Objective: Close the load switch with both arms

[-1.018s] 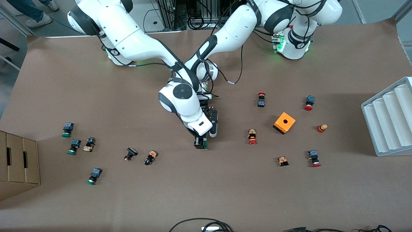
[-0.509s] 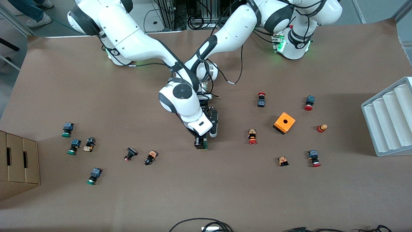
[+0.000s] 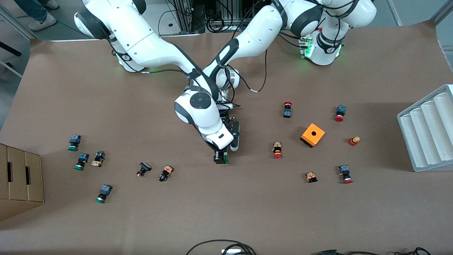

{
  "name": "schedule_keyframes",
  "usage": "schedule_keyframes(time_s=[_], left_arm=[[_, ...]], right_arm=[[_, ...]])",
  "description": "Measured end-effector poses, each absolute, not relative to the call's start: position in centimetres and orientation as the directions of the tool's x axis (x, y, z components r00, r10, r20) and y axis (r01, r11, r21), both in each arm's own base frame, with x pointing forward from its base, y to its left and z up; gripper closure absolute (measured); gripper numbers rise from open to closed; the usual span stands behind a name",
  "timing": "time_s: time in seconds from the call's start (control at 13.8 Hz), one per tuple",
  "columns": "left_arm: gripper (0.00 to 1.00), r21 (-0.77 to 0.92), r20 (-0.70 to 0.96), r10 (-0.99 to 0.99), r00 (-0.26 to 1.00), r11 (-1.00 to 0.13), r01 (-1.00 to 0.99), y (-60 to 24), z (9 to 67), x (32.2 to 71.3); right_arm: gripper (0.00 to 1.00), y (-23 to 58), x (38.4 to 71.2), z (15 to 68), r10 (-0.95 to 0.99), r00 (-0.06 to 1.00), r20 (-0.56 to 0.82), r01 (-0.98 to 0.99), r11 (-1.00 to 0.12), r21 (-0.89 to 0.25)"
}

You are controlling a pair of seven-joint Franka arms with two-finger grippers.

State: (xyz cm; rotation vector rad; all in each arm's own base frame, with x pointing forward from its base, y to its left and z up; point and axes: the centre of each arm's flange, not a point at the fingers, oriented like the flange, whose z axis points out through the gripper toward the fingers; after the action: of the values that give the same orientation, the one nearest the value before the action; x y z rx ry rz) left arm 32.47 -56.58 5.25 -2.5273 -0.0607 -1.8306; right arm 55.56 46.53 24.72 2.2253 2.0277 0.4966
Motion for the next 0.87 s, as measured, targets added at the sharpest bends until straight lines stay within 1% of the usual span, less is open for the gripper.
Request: schedule_keyframes(time_s=[0.87], left_arm=[[0.0,0.006,0.95,0.02,0.311,-0.999,0.043,-56.58,5.25,32.47]], right_arm=[[0.4,46.1,56.16,24.28,0.979,0.071,0.19,0.949,-0.125,0.29]])
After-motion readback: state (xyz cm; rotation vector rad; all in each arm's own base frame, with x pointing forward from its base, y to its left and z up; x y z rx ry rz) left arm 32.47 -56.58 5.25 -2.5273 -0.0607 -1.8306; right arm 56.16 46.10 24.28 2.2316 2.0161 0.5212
